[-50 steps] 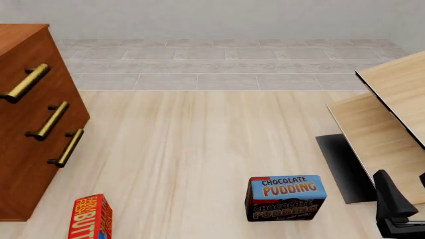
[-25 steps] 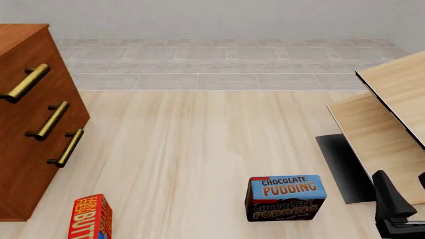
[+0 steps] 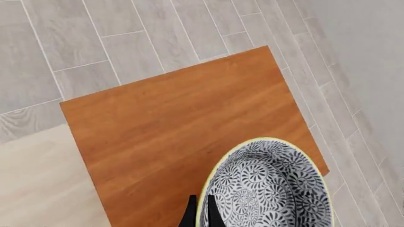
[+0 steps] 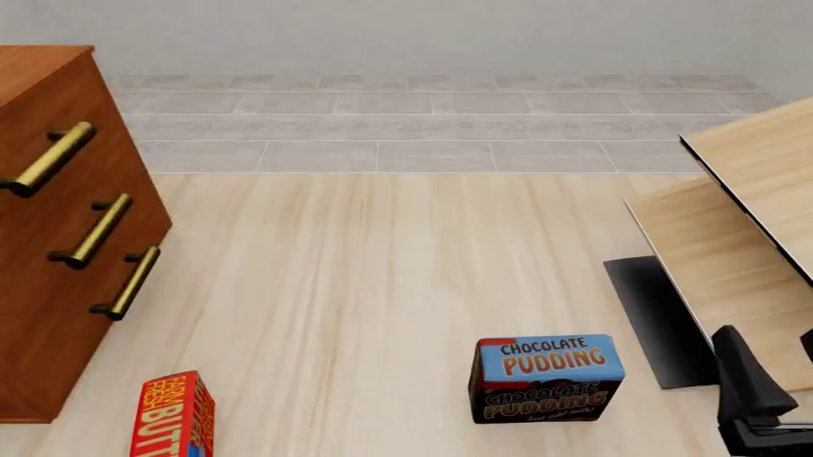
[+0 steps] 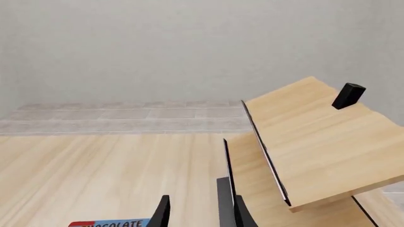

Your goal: Close the top drawer of the cabinet and put the bowl on top of it.

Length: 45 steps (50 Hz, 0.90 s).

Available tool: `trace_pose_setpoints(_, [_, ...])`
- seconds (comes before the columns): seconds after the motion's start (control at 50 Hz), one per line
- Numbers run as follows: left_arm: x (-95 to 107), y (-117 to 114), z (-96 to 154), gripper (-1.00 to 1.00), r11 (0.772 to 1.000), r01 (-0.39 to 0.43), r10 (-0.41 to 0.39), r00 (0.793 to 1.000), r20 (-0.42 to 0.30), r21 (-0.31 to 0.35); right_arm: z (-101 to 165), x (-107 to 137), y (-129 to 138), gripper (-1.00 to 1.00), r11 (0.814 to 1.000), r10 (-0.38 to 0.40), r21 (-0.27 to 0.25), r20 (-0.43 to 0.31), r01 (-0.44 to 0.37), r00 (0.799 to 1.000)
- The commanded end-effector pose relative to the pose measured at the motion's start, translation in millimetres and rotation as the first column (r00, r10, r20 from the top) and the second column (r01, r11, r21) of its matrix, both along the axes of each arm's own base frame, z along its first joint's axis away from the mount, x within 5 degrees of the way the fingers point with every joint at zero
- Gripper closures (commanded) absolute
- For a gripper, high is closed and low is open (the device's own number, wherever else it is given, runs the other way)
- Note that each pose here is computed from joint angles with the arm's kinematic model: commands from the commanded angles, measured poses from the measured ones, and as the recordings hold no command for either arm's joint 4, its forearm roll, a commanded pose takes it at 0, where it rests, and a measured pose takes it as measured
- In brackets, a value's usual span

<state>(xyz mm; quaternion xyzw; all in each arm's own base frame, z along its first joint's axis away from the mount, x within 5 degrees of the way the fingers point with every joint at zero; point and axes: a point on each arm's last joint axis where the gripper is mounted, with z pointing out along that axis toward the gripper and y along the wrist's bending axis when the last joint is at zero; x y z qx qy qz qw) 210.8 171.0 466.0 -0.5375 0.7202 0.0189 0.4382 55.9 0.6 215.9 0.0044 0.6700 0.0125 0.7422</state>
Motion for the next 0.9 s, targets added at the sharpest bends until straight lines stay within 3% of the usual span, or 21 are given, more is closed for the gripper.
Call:
trace_pose_setpoints(0.02, [1, -2, -10, 1.00, 1.000, 0.005, -0.005, 1.000, -0.002, -0.011, 0, 0, 0, -1.00, 1.000, -0.002, 0.002, 0.001, 0.002, 1.000])
trace_pose_setpoints(0.56, [-1, 2, -11, 1.00, 1.000, -0.003, 0.003, 1.000, -0.009, 0.000, 1, 0, 0, -1.00, 1.000, -0.002, 0.007, 0.004, 0.002, 1.000])
trace_pose_setpoints(0.64, [-5, -2, 1, 1.00, 0.999, 0.011, -0.011, 1.000, 0.016, 0.038, 0, 0, 0, -1.00, 1.000, -0.001, 0.007, 0.004, 0.001, 1.000])
trace_pose_setpoints(0.66, [-4, -7, 4, -1.00, 0.999, 0.024, -0.025, 0.999, 0.027, 0.043, 1, 0, 0, -1.00, 1.000, -0.001, 0.007, 0.004, 0.001, 1.000])
trace_pose_setpoints(0.68, [-8, -1, 2, -1.00, 0.999, -0.003, 0.002, 1.000, 0.021, 0.034, 0, 0, 0, -1.00, 1.000, -0.001, 0.008, 0.004, 0.001, 1.000])
trace_pose_setpoints(0.9, [-9, -6, 6, -1.00, 0.999, 0.007, -0.009, 0.999, 0.033, 0.045, 1, 0, 0, -1.00, 1.000, -0.001, 0.009, 0.005, 0.001, 1.000])
